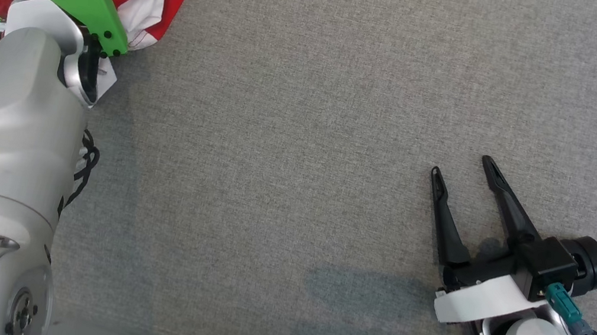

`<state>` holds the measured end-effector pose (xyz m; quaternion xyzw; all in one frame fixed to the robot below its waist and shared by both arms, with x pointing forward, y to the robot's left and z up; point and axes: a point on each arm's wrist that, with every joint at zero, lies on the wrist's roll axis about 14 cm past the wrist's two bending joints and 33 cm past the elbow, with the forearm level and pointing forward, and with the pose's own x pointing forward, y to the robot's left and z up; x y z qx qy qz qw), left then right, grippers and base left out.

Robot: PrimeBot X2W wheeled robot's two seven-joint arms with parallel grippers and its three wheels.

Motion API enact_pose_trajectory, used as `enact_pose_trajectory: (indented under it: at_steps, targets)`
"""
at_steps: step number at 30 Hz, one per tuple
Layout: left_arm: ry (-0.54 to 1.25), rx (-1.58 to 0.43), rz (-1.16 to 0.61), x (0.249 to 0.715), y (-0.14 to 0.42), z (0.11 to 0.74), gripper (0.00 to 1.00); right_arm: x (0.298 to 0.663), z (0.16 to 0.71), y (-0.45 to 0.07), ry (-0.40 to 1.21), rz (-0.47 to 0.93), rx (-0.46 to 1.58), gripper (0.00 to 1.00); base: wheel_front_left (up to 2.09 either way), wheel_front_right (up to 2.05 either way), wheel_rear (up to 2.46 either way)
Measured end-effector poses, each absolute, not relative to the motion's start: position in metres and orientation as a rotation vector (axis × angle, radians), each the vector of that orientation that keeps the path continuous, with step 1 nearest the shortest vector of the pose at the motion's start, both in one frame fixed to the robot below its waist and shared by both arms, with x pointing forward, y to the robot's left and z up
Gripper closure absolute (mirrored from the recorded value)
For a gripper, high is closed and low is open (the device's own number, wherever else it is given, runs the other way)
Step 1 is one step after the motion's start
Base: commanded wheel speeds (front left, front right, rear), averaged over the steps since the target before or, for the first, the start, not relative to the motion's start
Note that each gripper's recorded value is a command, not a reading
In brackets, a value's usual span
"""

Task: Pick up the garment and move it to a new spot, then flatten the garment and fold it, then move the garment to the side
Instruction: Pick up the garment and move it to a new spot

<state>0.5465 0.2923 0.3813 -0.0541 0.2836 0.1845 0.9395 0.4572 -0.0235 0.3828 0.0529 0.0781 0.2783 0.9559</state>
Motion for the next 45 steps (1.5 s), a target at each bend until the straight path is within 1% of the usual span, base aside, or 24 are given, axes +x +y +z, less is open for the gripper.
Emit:
enact_pose_trajectory:
  at_steps: [6, 12, 13, 14, 18, 21, 22, 26, 32, 36, 37, 42, 45]
  targets:
    - [0.657, -0.121, 0.369, 0.539, 0.288, 0.367, 0.00, 0.459, 0.383, -0.025, 0.158, 0.555, 0.113, 0.00, 0.00, 0.00, 0.00]
    - [0.652, -0.104, 0.360, 0.534, 0.288, 0.367, 0.00, 0.460, 0.386, -0.024, 0.152, 0.551, 0.123, 0.00, 0.00, 0.00, 0.00]
    - [0.635, -0.100, 0.356, 0.535, 0.288, 0.369, 0.69, 0.460, 0.388, -0.023, 0.149, 0.550, 0.126, 0.00, 0.00, 0.00, 0.00]
    - [0.616, -0.091, 0.355, 0.535, 0.289, 0.371, 1.00, 0.460, 0.389, -0.023, 0.147, 0.550, 0.127, 0.00, 0.00, 0.00, 0.00]
    - [0.518, -0.048, 0.350, 0.536, 0.297, 0.389, 1.00, 0.458, 0.397, -0.018, 0.136, 0.550, 0.146, 0.00, 0.00, 0.00, 0.00]
    - [0.408, -0.034, 0.343, 0.543, 0.304, 0.413, 1.00, 0.457, 0.405, -0.016, 0.122, 0.547, 0.157, 0.00, 0.00, 0.00, 0.00]
    - [0.408, -0.034, 0.343, 0.543, 0.304, 0.413, 1.00, 0.457, 0.405, -0.016, 0.122, 0.547, 0.157, 0.00, 0.00, 0.00, 0.00]
    - [0.311, -0.047, 0.320, 0.549, 0.305, 0.439, 1.00, 0.456, 0.415, -0.019, 0.103, 0.535, 0.157, 0.00, 0.00, 0.00, 0.00]
    - [0.169, -0.045, 0.268, 0.559, 0.301, 0.489, 1.00, 0.447, 0.429, -0.024, 0.088, 0.513, 0.163, 0.00, 0.00, 0.00, 0.00]
    - [0.075, -0.049, 0.214, 0.565, 0.288, 0.528, 1.00, 0.440, 0.441, -0.026, 0.072, 0.500, 0.178, 0.00, 0.00, 0.00, 0.00]
    - [0.036, -0.050, 0.181, 0.566, 0.279, 0.545, 1.00, 0.437, 0.450, -0.027, 0.054, 0.491, 0.191, 0.00, 0.00, 0.00, 0.00]
    - [-0.049, -0.067, 0.076, 0.571, 0.242, 0.584, 1.00, 0.429, 0.470, -0.034, 0.015, 0.467, 0.214, 0.00, 0.00, 0.00, 0.00]
    - [-0.065, -0.101, 0.004, 0.574, 0.213, 0.598, 1.00, 0.423, 0.479, -0.043, 0.002, 0.442, 0.244, 0.00, 0.00, 0.00, 0.00]
